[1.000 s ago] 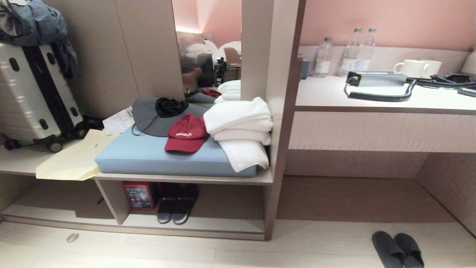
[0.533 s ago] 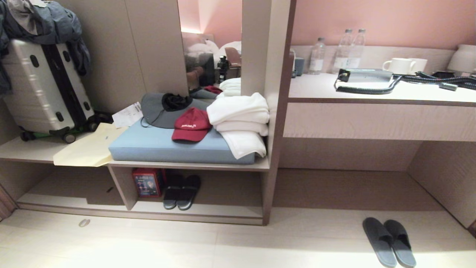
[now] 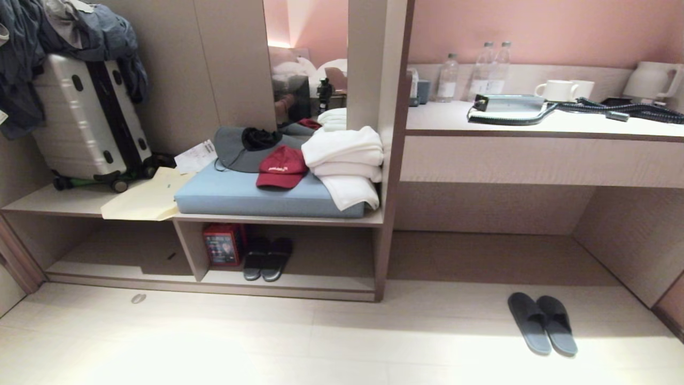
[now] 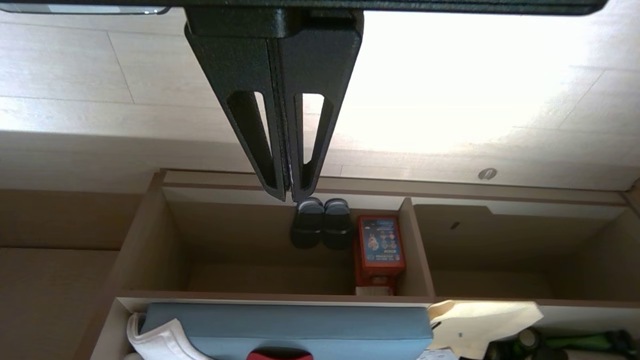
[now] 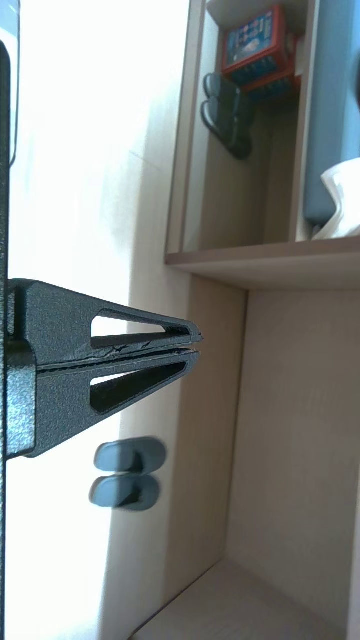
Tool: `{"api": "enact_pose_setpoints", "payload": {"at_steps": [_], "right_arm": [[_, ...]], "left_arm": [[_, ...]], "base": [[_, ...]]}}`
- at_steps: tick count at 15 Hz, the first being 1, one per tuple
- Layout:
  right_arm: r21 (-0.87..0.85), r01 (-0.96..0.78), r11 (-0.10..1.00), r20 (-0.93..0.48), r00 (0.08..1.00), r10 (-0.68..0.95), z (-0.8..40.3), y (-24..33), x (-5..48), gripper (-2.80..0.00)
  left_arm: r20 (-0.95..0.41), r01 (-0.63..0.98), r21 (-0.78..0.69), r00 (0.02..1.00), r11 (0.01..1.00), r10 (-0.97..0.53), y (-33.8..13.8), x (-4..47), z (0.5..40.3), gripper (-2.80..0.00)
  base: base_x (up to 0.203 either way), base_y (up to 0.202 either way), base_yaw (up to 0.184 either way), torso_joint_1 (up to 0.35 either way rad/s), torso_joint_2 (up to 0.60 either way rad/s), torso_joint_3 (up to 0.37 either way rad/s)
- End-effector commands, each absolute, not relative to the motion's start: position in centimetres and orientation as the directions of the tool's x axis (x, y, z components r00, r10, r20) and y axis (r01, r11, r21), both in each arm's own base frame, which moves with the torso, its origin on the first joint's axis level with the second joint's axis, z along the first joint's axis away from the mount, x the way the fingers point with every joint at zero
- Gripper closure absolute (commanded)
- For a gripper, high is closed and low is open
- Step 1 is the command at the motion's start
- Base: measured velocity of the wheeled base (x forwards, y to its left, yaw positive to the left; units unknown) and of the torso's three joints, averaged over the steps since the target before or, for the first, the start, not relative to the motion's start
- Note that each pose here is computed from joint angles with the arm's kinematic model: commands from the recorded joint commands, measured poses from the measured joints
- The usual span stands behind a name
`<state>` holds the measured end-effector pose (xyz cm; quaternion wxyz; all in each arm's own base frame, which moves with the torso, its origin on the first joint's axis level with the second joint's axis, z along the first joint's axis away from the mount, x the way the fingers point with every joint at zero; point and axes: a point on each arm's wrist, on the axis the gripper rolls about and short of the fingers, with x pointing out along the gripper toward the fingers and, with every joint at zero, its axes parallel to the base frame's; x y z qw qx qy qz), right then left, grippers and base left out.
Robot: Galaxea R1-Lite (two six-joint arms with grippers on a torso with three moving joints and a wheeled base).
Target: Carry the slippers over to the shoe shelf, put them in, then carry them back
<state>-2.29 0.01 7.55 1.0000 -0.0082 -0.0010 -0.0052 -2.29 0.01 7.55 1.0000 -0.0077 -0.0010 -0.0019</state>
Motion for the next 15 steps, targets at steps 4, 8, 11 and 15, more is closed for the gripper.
{"api": "enact_pose_setpoints", "payload": {"at_steps": [4,8,11,15], "right_arm": [[-0.017,0.009,1.000,0.005,1.000,-0.009,7.56,0.01,-2.30,0.00],[-0.017,0.009,1.000,0.005,1.000,-0.009,7.56,0.01,-2.30,0.00],[-0.017,0.011,1.000,0.005,1.000,-0.011,7.56,0.01,-2.30,0.00],[-0.017,0.009,1.000,0.005,1.000,-0.009,7.56,0.01,-2.30,0.00]], "left_arm": [[-0.001,0.003,-0.015,1.000,1.000,-0.003,0.01,-2.27,7.51,0.00],[0.000,0.003,-0.015,1.000,1.000,-0.003,0.01,-2.27,7.52,0.00],[-0.002,0.003,-0.015,1.000,1.000,-0.003,0.01,-2.27,7.51,0.00],[0.000,0.003,-0.015,1.000,1.000,-0.003,0.01,-2.27,7.52,0.00]], "base": [[-0.196,0.000,0.002,0.002,0.00,0.002],[-0.196,0.000,-0.001,0.003,0.00,0.004],[-0.195,0.000,0.001,0.002,0.00,0.006],[-0.195,0.000,0.000,0.002,0.00,0.001]]}}
